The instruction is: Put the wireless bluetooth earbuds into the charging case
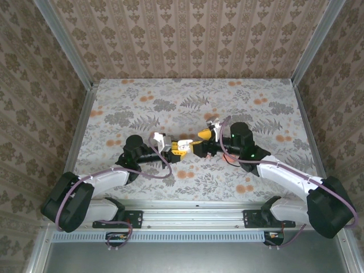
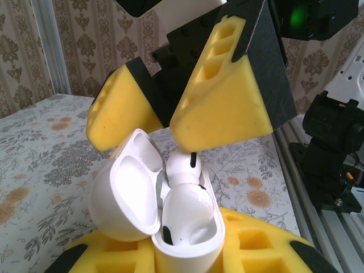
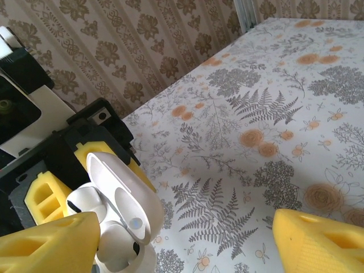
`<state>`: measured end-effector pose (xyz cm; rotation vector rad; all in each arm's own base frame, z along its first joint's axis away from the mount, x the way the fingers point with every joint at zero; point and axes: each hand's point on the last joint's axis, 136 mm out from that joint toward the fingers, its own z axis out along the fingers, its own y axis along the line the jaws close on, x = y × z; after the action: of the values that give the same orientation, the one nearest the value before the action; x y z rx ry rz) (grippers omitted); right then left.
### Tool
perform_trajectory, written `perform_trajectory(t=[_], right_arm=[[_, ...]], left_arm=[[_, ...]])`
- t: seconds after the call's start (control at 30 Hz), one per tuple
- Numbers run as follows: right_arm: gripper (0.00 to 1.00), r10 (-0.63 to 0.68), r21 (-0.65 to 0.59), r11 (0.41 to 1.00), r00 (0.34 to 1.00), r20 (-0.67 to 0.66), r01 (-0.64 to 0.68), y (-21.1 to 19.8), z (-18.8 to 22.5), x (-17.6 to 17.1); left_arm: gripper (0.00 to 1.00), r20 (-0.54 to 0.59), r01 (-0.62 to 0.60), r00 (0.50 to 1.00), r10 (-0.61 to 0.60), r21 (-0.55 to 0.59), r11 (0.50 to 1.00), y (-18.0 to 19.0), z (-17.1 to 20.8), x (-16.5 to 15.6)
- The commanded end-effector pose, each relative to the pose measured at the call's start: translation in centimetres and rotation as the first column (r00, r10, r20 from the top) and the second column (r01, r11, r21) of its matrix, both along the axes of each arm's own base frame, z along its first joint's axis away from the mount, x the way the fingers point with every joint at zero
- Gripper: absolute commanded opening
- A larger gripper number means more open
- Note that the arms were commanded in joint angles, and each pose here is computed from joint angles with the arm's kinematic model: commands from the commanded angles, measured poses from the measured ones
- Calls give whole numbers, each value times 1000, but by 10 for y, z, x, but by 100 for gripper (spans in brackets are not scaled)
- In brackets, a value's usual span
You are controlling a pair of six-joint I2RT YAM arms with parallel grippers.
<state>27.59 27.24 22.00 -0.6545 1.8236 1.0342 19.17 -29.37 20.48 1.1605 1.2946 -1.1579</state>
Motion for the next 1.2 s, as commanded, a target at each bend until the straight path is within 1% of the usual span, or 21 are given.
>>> perform_trajectory(t=[0.0, 0.23, 0.37, 0.57, 0.7, 0.83, 1.03, 1.17], right_arm=[[80, 2, -9, 1000, 1000, -14, -2, -1, 0, 1], [80, -28, -63, 998, 999, -44, 25, -8, -21, 0], [80, -24, -56, 998, 999, -40, 21, -7, -18, 0], [81, 12, -3, 1000, 1000, 10, -12, -3, 14, -4], [81, 15, 11, 1000, 999, 47, -16, -9, 35, -11], [82, 10, 20, 1000, 998, 60, -11, -22, 42, -17], [82, 93, 51, 994, 995, 19, -94, -25, 46, -24], [82, 137, 89, 987, 991, 14, -137, -23, 49, -22]], left_arm=[[12, 61, 16, 998, -14, -25, 1000, -2, 17, -2], [12, 68, 10, 998, -8, -28, 1000, -1, 18, -3], [12, 72, 5, 997, -3, -28, 1000, 0, 18, -3], [12, 74, -8, 997, 9, -10, 1000, 0, 10, -1], [11, 94, -40, 995, 41, -11, 999, 1, 6, 3], [12, 95, -18, 995, 20, -20, 1000, -2, 9, 1], [12, 99, 21, 995, -15, -55, 998, -5, 22, -6], [12, 105, 47, 994, -41, -59, 997, -9, 27, -9]])
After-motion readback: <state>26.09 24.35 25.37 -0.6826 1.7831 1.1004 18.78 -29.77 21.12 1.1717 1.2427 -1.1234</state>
